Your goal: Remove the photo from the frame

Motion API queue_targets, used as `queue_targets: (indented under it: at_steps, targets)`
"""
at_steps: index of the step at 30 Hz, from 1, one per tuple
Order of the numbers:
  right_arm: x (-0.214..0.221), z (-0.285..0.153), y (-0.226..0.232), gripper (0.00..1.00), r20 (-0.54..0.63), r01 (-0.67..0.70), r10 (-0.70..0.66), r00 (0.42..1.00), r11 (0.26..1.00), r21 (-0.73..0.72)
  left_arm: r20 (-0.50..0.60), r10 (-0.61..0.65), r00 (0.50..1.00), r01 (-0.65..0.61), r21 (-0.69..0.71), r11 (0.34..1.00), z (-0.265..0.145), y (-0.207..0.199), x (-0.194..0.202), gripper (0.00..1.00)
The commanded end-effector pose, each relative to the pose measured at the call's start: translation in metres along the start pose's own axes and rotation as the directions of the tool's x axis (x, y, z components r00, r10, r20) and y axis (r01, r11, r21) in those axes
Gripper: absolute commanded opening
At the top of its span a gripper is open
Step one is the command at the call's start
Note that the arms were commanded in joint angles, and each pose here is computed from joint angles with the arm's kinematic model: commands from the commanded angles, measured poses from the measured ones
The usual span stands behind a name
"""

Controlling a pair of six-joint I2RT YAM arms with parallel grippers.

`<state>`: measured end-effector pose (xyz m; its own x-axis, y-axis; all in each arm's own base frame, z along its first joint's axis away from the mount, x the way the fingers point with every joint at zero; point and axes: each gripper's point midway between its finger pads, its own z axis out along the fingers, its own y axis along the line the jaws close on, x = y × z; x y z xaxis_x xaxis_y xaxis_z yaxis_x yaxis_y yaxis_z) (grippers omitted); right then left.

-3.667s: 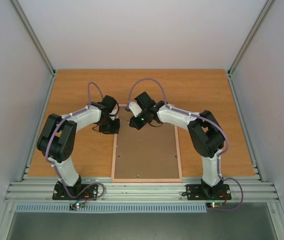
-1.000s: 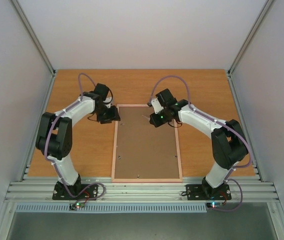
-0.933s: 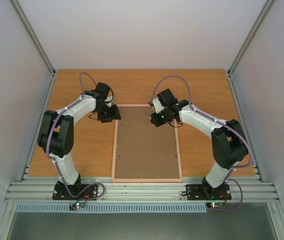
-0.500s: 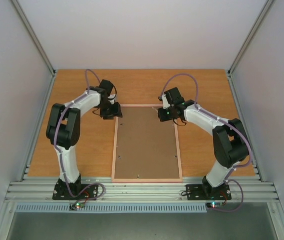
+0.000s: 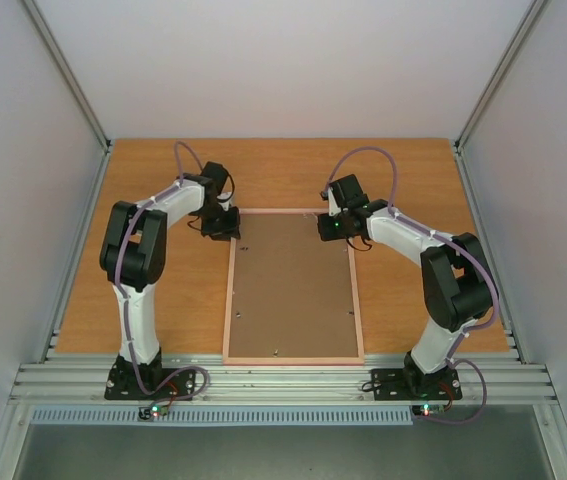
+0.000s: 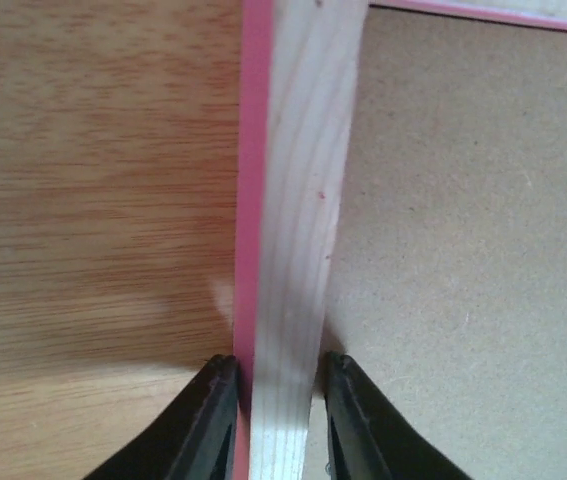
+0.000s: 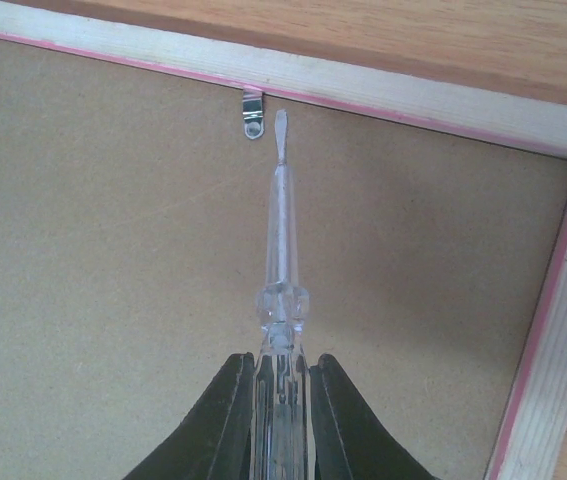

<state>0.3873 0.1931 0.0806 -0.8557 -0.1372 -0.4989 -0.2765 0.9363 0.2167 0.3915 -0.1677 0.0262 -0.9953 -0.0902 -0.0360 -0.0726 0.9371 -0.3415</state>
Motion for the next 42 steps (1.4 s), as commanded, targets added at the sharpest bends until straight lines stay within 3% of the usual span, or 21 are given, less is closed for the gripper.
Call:
queue_targets:
  at_steps: [1, 13, 42]
  targets:
    - [-0.007, -0.004, -0.003, 0.01, 0.027, -0.002, 0.002, 1.0, 1.0, 0.012, -0.002, -0.015, 1.0, 0.015, 0.018, 1.0, 0.0, -0.001, -0.004, 0.23]
    - [-0.013, 0.012, -0.003, 0.01, 0.009, -0.01, 0.01, 1.0, 1.0, 0.01, -0.014, -0.014, 1.0, 0.015, 0.014, 1.0, 0.002, 0.003, 0.007, 0.13]
    - [-0.011, 0.03, 0.01, 0.01, -0.038, -0.006, 0.004, 0.999, 0.998, -0.07, -0.026, -0.006, 1.0, 0.006, 0.017, 1.0, 0.003, 0.004, 0.011, 0.13]
